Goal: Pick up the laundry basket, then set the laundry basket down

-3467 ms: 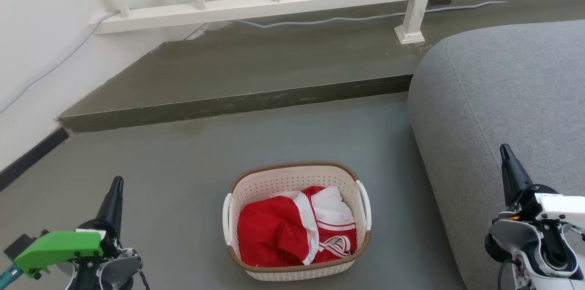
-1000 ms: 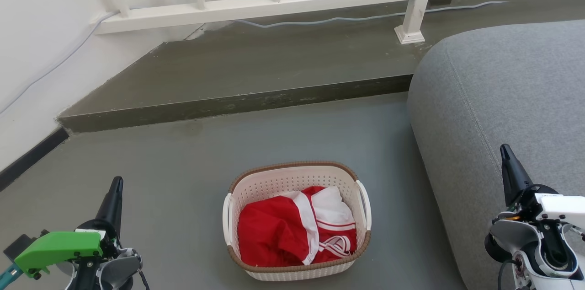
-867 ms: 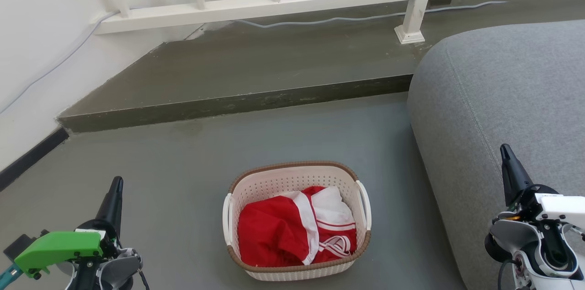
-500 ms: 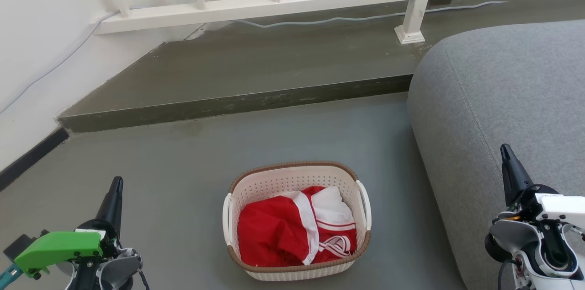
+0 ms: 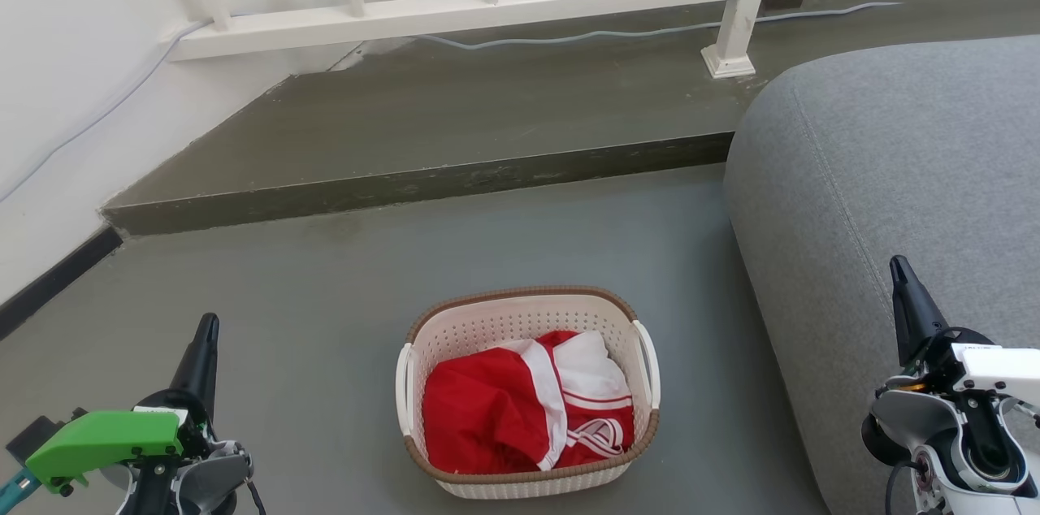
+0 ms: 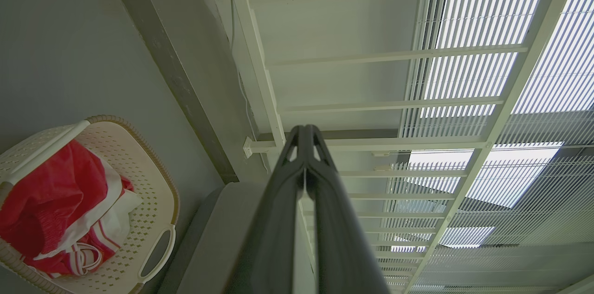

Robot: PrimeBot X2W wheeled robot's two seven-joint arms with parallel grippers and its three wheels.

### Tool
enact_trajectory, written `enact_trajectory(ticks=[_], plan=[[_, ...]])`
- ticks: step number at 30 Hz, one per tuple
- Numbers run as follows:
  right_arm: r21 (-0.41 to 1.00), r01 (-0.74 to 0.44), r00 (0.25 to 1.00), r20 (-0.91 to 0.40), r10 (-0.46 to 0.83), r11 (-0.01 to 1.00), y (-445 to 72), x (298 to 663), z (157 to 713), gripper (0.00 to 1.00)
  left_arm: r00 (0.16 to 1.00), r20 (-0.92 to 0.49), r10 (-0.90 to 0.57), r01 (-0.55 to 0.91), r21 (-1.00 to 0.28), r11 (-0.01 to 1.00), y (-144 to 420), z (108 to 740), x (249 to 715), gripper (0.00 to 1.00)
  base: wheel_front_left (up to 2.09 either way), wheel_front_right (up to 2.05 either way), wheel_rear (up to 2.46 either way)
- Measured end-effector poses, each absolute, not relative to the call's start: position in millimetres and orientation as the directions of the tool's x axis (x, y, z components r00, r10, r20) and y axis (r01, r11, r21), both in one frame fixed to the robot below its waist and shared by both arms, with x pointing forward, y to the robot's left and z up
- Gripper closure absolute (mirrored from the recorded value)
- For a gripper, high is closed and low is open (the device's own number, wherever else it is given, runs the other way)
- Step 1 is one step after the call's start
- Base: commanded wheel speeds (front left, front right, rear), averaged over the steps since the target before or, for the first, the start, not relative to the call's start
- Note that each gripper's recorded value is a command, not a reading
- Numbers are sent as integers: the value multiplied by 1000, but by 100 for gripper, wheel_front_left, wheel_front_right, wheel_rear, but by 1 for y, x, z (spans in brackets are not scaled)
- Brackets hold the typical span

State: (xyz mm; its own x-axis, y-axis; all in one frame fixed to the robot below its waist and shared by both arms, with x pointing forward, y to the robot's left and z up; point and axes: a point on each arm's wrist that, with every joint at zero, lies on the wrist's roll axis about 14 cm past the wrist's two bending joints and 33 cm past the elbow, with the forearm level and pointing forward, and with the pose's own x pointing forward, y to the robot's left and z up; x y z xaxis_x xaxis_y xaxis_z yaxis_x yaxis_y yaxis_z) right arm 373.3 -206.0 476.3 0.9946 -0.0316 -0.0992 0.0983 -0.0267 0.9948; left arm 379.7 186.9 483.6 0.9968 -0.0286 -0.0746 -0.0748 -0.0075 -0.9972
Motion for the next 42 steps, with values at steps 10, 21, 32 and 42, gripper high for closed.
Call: enact_trajectory(ticks=[10,21,32,42], plan=[[995,98,995,-99,-33,-27,-206,373,476,100,997,-74,-29,-75,-997,-8,187,484,380,100,0,0,0],[995,98,995,-99,-33,-27,-206,373,476,100,997,-75,-29,-75,-997,-8,187,484,380,100,0,0,0],[995,98,995,-99,-34,-28,-207,373,476,100,997,-75,-28,-75,-997,-8,187,484,380,100,0,0,0],[995,98,995,-99,-34,-28,-207,373,476,100,997,-74,-28,-75,-997,-8,187,484,380,100,0,0,0]])
